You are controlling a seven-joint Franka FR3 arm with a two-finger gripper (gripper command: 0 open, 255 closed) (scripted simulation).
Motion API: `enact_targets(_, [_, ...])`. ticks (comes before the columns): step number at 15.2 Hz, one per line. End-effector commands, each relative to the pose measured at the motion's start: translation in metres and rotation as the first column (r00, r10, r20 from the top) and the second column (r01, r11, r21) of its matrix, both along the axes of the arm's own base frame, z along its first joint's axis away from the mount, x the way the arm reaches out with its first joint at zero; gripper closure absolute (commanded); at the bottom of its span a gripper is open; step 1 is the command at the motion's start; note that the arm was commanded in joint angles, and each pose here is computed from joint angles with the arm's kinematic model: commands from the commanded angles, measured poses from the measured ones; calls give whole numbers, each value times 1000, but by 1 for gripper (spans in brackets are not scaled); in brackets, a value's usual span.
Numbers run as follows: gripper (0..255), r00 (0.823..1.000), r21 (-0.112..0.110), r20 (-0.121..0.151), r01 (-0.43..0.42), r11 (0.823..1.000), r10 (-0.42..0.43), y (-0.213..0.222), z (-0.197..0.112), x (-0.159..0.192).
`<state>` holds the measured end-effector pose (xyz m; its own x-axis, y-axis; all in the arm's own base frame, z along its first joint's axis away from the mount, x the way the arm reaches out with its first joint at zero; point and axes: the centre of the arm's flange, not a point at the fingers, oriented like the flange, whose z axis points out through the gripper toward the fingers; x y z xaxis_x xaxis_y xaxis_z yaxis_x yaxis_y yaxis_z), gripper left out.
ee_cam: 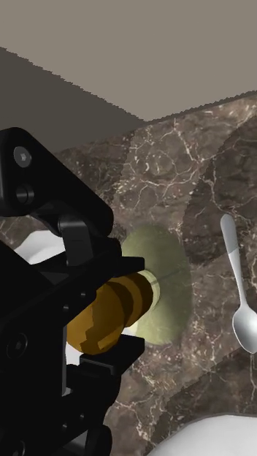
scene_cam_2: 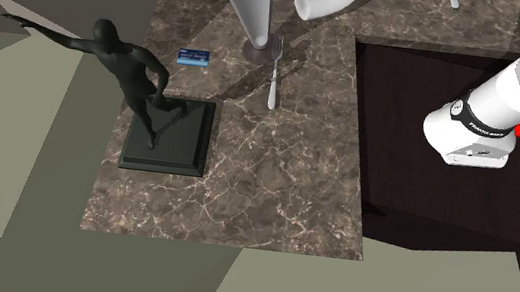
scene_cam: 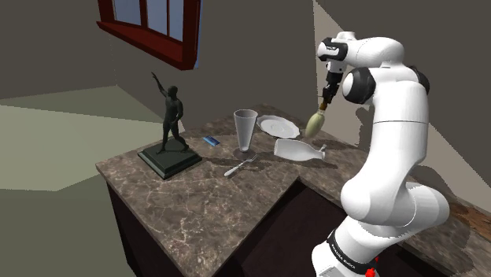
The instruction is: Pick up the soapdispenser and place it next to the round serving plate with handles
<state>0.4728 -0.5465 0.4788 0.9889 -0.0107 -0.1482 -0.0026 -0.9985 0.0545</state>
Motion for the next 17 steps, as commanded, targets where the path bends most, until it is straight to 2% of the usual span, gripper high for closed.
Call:
enact_targets(1, [255, 1000, -1, 1, 0, 1000, 0, 0, -10, 0])
enact_targets(5, [255, 1000, -1, 1, 0, 1000, 0, 0, -34, 0])
enact_targets(13, [255, 1000, -1, 1, 0, 1000, 0, 0, -34, 0])
enact_targets(14, [0, 1000, -1, 1, 0, 1000, 0, 0, -34, 0])
enact_targets(17, [0, 1000, -1, 1, 0, 1000, 0, -1, -34, 0])
